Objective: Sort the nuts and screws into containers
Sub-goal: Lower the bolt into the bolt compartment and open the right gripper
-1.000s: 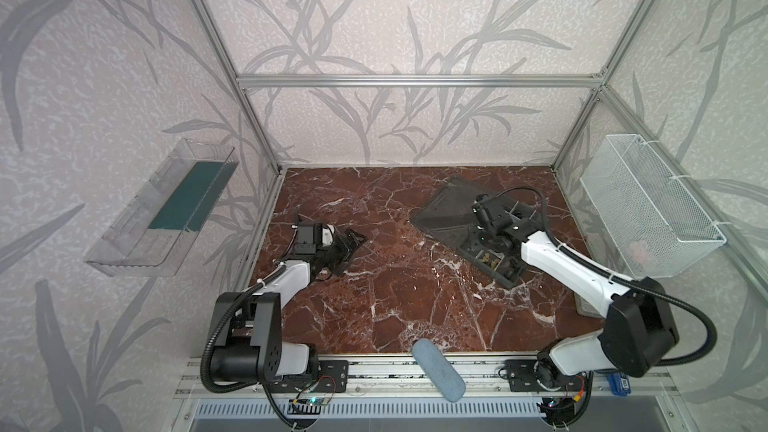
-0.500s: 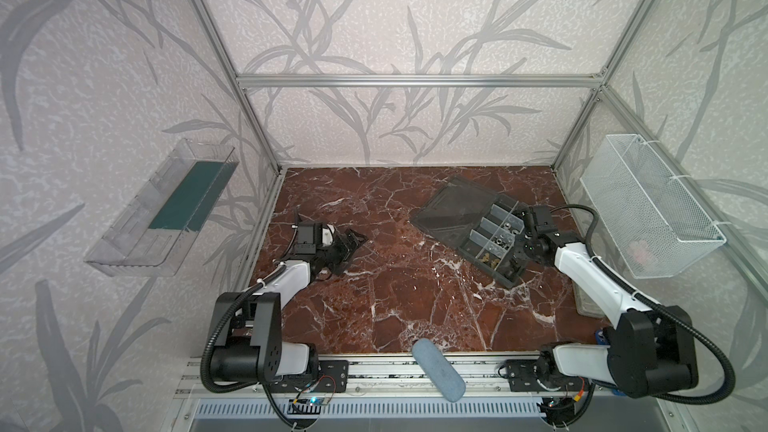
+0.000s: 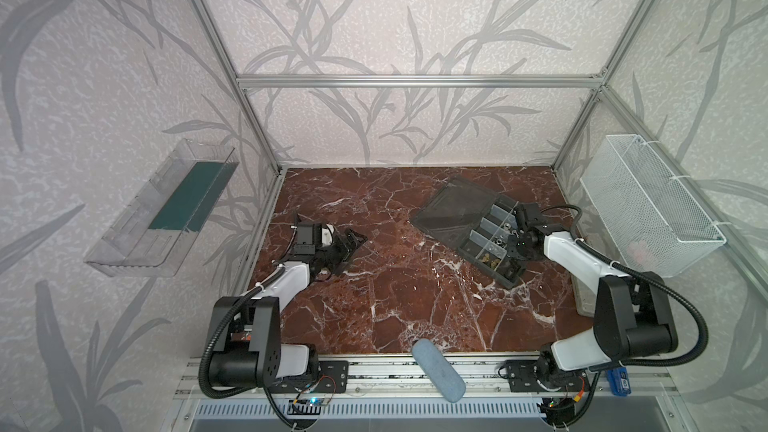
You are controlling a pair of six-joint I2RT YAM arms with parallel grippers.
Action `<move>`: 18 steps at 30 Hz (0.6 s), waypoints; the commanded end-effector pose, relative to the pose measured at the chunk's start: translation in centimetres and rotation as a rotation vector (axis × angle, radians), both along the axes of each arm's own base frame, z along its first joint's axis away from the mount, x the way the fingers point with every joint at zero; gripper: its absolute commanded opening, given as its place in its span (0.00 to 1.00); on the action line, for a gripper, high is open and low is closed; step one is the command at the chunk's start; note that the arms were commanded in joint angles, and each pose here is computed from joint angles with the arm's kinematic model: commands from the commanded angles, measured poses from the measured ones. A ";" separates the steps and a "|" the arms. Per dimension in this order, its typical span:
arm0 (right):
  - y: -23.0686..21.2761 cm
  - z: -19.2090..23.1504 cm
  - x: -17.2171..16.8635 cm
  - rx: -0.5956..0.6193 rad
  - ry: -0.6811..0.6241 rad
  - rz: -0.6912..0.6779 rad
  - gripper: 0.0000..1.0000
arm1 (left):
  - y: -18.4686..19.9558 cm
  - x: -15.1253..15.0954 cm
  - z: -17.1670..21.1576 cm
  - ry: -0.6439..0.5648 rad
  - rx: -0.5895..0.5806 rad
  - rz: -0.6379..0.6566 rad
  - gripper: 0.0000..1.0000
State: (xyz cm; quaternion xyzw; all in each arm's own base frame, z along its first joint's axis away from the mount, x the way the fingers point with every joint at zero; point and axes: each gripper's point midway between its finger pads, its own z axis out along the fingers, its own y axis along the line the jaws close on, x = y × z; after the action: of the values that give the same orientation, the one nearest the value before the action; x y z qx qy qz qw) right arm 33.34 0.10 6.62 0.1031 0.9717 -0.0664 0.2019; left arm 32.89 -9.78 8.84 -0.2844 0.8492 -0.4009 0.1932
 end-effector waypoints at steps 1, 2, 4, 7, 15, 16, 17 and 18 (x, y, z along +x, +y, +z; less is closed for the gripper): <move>0.2 0.6 0.6 0.011 0.002 0.004 0.45 | 0.3 0.3 1.2 -0.035 0.023 -0.003 0.99; 0.1 0.7 0.5 0.004 0.003 0.004 0.48 | 0.4 0.4 1.3 -0.037 0.029 -0.006 0.99; 0.0 0.8 0.5 -0.003 0.001 0.007 0.50 | 0.4 0.4 1.5 -0.040 0.038 -0.010 1.00; 0.0 1.3 0.4 -0.003 -0.007 0.024 0.53 | 0.5 0.8 2.2 -0.061 0.050 -0.018 0.99; 1.0 4.6 1.2 -0.005 -0.195 0.170 0.55 | 3.0 2.7 6.6 -0.245 0.230 0.042 0.99; 0.9 4.9 1.3 -0.011 -0.229 0.176 0.55 | 3.4 3.0 7.1 -0.275 0.257 0.063 1.00; 0.9 5.3 1.6 -0.014 -0.271 0.186 0.55 | 3.9 3.2 7.7 -0.304 0.284 0.074 0.99; 0.9 5.6 1.8 -0.017 -0.301 0.197 0.55 | 4.3 3.4 8.3 -0.335 0.319 0.079 0.99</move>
State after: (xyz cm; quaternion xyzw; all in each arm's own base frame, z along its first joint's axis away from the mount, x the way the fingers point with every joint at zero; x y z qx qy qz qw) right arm 34.00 0.84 10.92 0.0390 0.9524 -0.0431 0.2994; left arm 35.14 -7.50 14.82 -0.2303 0.8513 -0.3451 0.3211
